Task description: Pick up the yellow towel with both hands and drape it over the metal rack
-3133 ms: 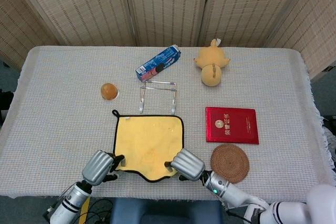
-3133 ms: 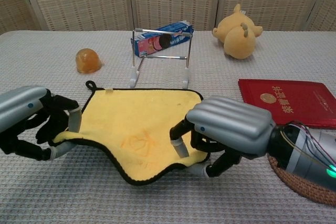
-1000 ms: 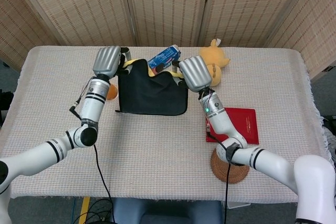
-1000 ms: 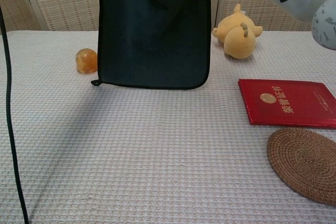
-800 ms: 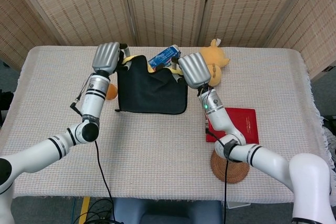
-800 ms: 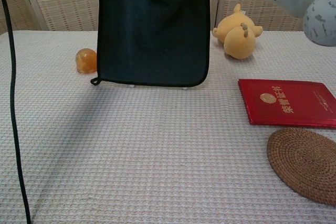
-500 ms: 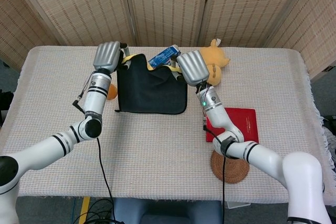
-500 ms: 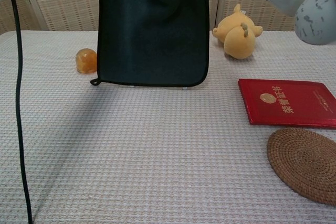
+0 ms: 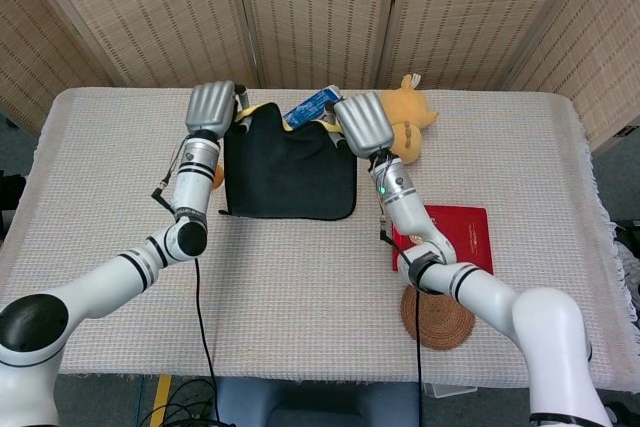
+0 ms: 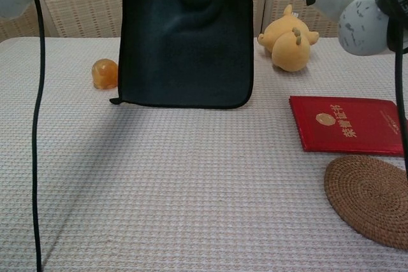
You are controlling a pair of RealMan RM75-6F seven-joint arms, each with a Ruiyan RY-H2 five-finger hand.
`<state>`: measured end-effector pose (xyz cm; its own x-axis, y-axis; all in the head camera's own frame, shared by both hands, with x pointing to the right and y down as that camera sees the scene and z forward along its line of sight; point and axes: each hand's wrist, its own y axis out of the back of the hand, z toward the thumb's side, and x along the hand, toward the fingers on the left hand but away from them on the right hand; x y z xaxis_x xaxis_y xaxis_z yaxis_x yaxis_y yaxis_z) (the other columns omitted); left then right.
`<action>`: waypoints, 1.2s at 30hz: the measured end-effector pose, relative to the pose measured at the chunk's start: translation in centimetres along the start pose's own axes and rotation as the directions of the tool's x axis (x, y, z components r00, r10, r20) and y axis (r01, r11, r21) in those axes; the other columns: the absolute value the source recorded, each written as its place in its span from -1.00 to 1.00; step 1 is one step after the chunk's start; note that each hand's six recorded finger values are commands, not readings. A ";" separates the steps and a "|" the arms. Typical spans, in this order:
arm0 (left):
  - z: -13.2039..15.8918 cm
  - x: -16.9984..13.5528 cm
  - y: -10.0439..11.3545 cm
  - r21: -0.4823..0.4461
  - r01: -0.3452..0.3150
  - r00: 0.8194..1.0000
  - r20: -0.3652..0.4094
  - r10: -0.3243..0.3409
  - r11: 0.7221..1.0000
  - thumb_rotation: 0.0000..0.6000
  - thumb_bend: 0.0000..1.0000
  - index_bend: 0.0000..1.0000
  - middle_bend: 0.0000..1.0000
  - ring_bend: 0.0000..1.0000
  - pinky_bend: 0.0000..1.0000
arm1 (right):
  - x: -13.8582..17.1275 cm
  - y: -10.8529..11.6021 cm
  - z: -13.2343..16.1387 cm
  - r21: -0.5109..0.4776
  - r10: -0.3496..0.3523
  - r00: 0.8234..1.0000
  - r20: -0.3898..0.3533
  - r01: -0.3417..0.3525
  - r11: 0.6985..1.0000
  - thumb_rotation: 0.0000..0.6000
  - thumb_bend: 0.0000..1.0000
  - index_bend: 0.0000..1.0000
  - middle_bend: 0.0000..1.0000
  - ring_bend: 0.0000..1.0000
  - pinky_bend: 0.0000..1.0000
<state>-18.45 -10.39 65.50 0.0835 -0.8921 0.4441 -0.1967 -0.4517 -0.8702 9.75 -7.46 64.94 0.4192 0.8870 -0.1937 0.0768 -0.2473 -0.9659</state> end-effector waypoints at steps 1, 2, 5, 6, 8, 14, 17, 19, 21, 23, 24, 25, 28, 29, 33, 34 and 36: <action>0.1 0.0 -0.1 0.001 0.002 1.000 0.000 -0.002 1.000 1.00 -0.25 0.10 0.72 0.55 0.98 | -0.1 -0.1 -0.1 0.003 0.004 1.000 0.004 -0.004 1.000 1.00 -0.18 -0.16 1.00 1.00 1.00; 0.1 0.1 -0.2 0.004 0.002 1.000 -0.001 -0.002 1.000 1.00 -0.32 -0.01 0.71 0.55 0.99 | -0.1 -0.2 -0.1 0.003 0.007 1.000 0.006 -0.007 1.000 1.00 -0.19 -0.28 1.00 1.00 1.00; 0.5 0.1 -0.7 0.007 0.003 1.000 -0.004 -0.003 1.000 1.00 -0.70 -0.56 0.70 0.58 0.99 | -0.3 -0.4 -0.2 0.017 0.020 1.000 0.012 -0.020 1.000 1.00 -0.25 -0.59 1.00 1.00 1.00; 0.7 0.1 -0.8 0.006 0.004 1.000 -0.005 -0.004 1.000 1.00 -0.78 -0.69 0.70 0.58 0.99 | -0.3 -0.4 -0.2 0.020 0.024 1.000 0.015 -0.024 1.000 1.00 -0.29 -0.69 0.99 1.00 1.00; 0.9 0.1 -0.9 0.011 0.005 1.000 -0.005 -0.005 1.000 1.00 -0.84 -0.77 0.69 0.58 0.99 | -0.4 -0.6 -0.4 0.022 0.033 0.999 0.021 -0.033 0.999 1.00 -0.38 -0.82 0.97 1.00 1.00; 1.3 0.1 -1.4 0.022 0.012 1.000 -0.012 -0.012 1.000 1.00 -0.92 -0.90 0.58 0.53 0.99 | -0.3 -0.6 -0.5 0.028 0.038 0.999 0.028 -0.039 0.999 1.00 -0.57 -0.96 0.96 1.00 1.00; 1.1 -0.1 -1.4 0.015 0.011 1.000 -0.016 -0.011 1.000 1.00 -0.93 -0.93 0.32 0.36 0.97 | -0.1 -0.4 -0.7 0.023 0.034 0.999 0.028 -0.035 0.999 1.00 -0.59 -0.96 0.92 1.00 1.00; 0.9 -0.2 -1.5 0.006 0.017 1.000 -0.019 -0.017 1.000 1.00 -0.93 -0.94 0.09 0.17 0.86 | 0.1 -0.3 -0.8 0.018 0.033 0.999 0.027 -0.033 0.999 1.00 -0.59 -0.96 0.87 1.00 1.00; 0.7 -0.5 -1.6 -0.003 0.028 0.999 -0.021 -0.028 1.000 1.00 -0.93 -0.94 -0.04 0.05 0.71 | 0.4 -0.2 -0.9 0.014 0.035 0.999 0.024 -0.035 0.999 1.00 -0.59 -0.96 0.79 1.00 1.00; 0.4 -0.8 -1.7 -0.008 0.036 0.999 -0.022 -0.036 0.999 1.00 -0.93 -0.93 -0.09 -0.03 0.50 | 0.9 -0.1 -1.2 0.014 0.042 0.999 0.022 -0.042 0.999 1.00 -0.59 -0.96 0.70 0.95 1.00; 0.1 -1.1 -1.8 -0.010 0.042 0.999 -0.022 -0.042 0.999 1.00 -0.93 -0.92 -0.11 -0.09 0.38 | 1.1 0.0 -1.3 0.016 0.045 0.999 0.021 -0.046 0.999 1.00 -0.57 -0.96 0.63 0.88 0.98; -0.1 -1.4 -1.9 -0.013 0.046 0.999 -0.022 -0.046 0.999 1.00 -0.93 -0.90 -0.13 -0.13 0.30 | 1.4 0.1 -1.5 0.017 0.051 0.999 0.019 -0.051 0.999 1.00 -0.56 -0.95 0.59 0.82 0.96; -1.3 -2.3 -2.0 -0.029 0.059 0.998 -0.028 -0.060 0.998 1.00 -0.93 -0.87 -0.16 -0.17 0.18 | 2.5 0.3 -2.0 0.016 0.068 0.998 0.017 -0.069 0.998 1.00 -0.49 -0.85 0.44 0.61 0.82; -1.8 -2.7 -2.0 -0.036 0.062 0.998 -0.032 -0.063 0.997 1.00 -0.93 -0.86 -0.16 -0.17 0.17 | 2.8 0.5 -2.2 0.013 0.076 0.997 0.015 -0.076 0.997 1.00 -0.48 -0.79 0.38 0.51 0.75; -4.9 -4.4 -1.9 -0.072 0.056 0.996 -0.062 -0.060 0.996 1.00 -0.93 -0.81 -0.16 -0.17 0.14 | 4.6 1.2 -3.0 -0.006 0.118 0.993 -0.002 -0.118 0.993 1.00 -0.46 -0.62 0.21 0.27 0.56; -5.6 -4.8 -1.8 -0.072 0.046 0.996 -0.070 -0.051 0.996 1.00 -0.93 -0.80 -0.16 -0.17 0.13 | 5.3 1.5 -3.4 -0.010 0.130 0.991 -0.006 -0.130 0.991 1.00 -0.46 -0.60 0.20 0.24 0.54; -7.3 -6.0 -1.4 -0.070 0.018 0.997 -0.079 -0.024 0.997 1.00 -0.93 -0.78 -0.16 -0.17 0.13 | 6.6 2.0 -4.1 -0.011 0.147 0.989 -0.009 -0.147 0.989 1.00 -0.45 -0.57 0.16 0.18 0.48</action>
<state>-25.80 -4.31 65.64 0.0105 -0.8772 0.4801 -0.2632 -0.4656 -0.8450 16.39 -3.67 62.47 0.4336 0.8375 -0.3325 0.0241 -0.3796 -0.9248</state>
